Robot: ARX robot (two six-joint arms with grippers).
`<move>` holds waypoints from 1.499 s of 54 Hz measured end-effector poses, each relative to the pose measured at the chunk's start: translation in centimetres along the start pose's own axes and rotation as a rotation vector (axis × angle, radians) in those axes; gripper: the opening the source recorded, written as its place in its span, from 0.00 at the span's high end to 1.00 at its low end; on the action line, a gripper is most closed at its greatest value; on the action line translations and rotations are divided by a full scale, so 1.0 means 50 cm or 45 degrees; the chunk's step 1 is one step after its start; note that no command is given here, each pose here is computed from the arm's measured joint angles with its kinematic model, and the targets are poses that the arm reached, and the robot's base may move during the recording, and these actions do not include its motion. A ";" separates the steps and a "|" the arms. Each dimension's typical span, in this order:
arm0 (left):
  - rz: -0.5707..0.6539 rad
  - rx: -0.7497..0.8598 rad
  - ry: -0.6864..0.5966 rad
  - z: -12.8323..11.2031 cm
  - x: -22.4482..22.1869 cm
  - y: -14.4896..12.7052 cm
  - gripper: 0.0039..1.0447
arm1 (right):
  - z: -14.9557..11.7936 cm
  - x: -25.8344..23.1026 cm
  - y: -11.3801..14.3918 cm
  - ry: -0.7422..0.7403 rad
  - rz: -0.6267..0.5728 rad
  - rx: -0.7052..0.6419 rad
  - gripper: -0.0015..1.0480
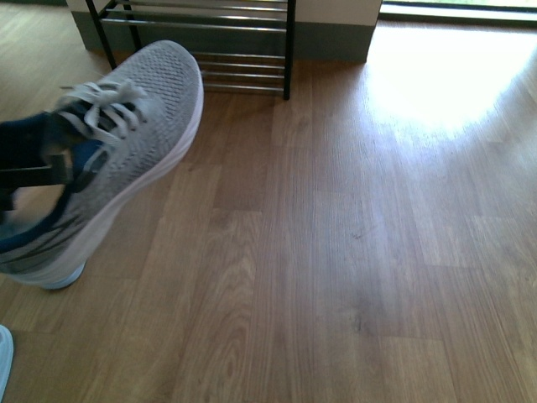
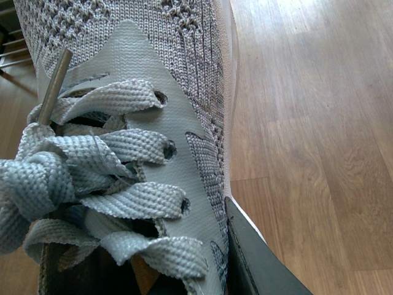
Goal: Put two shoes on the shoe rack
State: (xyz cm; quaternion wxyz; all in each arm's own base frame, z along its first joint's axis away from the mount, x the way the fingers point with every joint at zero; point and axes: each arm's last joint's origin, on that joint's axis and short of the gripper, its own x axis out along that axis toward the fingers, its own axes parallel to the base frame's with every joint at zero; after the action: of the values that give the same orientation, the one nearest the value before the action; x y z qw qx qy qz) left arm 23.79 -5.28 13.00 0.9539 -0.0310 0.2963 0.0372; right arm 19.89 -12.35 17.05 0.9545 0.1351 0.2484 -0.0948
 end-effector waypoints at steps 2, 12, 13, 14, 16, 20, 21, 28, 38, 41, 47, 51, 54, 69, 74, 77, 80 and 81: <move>0.005 -0.011 -0.018 0.004 -0.012 0.007 0.99 | 0.000 0.000 0.000 0.000 0.000 0.000 0.99; 0.063 -0.094 -0.135 0.017 -0.094 0.056 0.99 | 0.000 0.000 0.000 0.000 0.000 0.000 0.99; 0.069 -0.103 -0.148 0.018 -0.103 0.060 0.99 | 0.000 0.000 0.000 0.000 0.000 0.000 0.99; 0.076 -0.110 -0.161 0.018 -0.111 0.063 0.99 | 0.000 0.000 0.000 0.000 0.000 0.000 0.99; 0.097 -0.128 -0.194 0.019 -0.131 0.070 0.99 | 0.000 0.000 0.000 0.000 0.000 0.000 0.99; 0.100 -0.151 -0.244 0.019 -0.156 0.075 0.99 | 0.000 0.000 0.000 0.000 0.000 0.000 0.99; 0.097 -0.155 -0.256 0.020 -0.159 0.075 0.99 | 0.000 0.000 0.000 0.000 0.000 0.000 0.99; 0.082 -0.166 -0.270 0.022 -0.163 0.075 0.99 | 0.000 0.000 0.000 0.000 0.000 0.000 0.99; 0.084 -0.166 -0.269 0.022 -0.163 0.075 0.99 | 0.000 0.000 0.000 0.000 0.000 0.000 0.99; 0.085 -0.166 -0.268 0.022 -0.163 0.075 0.99 | 0.000 0.000 0.000 0.000 0.000 0.000 0.99; 0.084 -0.166 -0.267 0.021 -0.163 0.075 0.99 | 0.000 0.000 0.000 0.000 0.000 0.000 0.99; 0.082 -0.165 -0.267 0.021 -0.163 0.075 0.99 | 0.000 0.000 0.000 0.000 0.002 0.000 0.99; 0.081 -0.165 -0.266 0.021 -0.163 0.075 0.99 | 0.000 0.000 0.000 0.000 -0.003 0.000 0.99; 0.084 -0.165 -0.266 0.021 -0.163 0.075 0.99 | 0.000 0.000 0.000 0.000 0.003 0.000 0.99; 0.083 -0.165 -0.266 0.021 -0.163 0.075 0.99 | 0.000 0.000 0.000 0.000 0.003 0.000 0.99; 0.083 -0.165 -0.266 0.021 -0.163 0.075 0.99 | 0.000 0.000 0.000 0.001 0.004 0.000 0.99; 0.084 -0.165 -0.266 0.021 -0.163 0.075 0.99 | 0.000 0.000 0.000 0.001 0.005 0.000 0.99; 0.084 -0.165 -0.266 0.021 -0.163 0.075 0.99 | 0.000 0.000 0.000 0.001 0.006 0.000 0.99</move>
State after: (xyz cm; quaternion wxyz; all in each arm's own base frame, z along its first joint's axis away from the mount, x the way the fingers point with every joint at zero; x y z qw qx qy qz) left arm 17.34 -1.90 18.34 0.9738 -0.0789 0.1930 0.0906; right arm 19.89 -12.33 17.05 0.9546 0.1358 0.2483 -0.0926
